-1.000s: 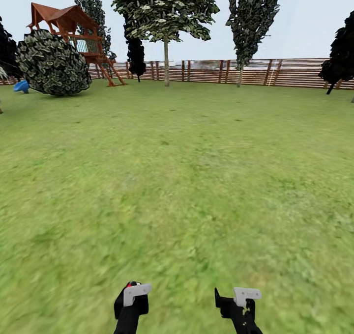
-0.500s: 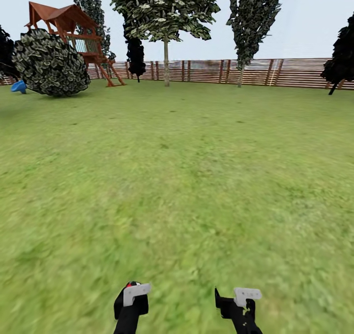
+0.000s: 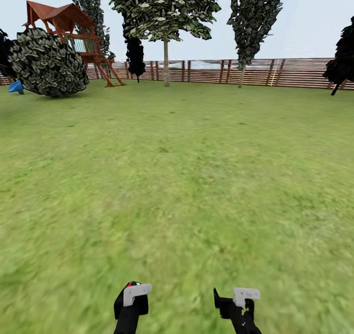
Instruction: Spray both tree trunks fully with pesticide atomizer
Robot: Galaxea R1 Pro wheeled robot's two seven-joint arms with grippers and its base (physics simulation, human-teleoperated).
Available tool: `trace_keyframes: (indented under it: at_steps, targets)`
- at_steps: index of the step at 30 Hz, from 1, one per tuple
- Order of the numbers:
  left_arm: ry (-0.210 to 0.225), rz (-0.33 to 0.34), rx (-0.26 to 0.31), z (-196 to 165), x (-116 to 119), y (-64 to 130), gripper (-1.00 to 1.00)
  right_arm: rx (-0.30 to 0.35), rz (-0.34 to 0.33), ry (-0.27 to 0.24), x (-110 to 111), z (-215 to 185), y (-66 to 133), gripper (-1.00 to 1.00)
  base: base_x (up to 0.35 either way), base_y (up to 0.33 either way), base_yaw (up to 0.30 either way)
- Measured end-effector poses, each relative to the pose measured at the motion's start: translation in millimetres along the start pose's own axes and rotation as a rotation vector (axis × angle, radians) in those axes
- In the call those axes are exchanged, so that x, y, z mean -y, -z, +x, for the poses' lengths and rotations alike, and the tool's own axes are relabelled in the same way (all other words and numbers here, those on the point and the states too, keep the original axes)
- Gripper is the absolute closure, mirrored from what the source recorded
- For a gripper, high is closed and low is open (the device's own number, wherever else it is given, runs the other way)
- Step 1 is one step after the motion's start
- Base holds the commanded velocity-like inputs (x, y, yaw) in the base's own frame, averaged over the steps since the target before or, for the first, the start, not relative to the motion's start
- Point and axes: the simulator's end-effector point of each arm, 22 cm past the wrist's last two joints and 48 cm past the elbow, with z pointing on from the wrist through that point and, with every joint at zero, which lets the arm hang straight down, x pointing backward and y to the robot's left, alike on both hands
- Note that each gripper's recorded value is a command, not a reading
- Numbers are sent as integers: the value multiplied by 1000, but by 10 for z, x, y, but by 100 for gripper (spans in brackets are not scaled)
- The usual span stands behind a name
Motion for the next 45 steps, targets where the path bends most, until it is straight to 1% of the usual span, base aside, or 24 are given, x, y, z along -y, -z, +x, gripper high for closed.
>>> trace_keyframes:
  at_steps: [45]
  targets:
    - [-3, 2, -1, 6, 10, 1, 100, -1, -6, 1, -30, 6, 1, -100, 335, 0, 0]
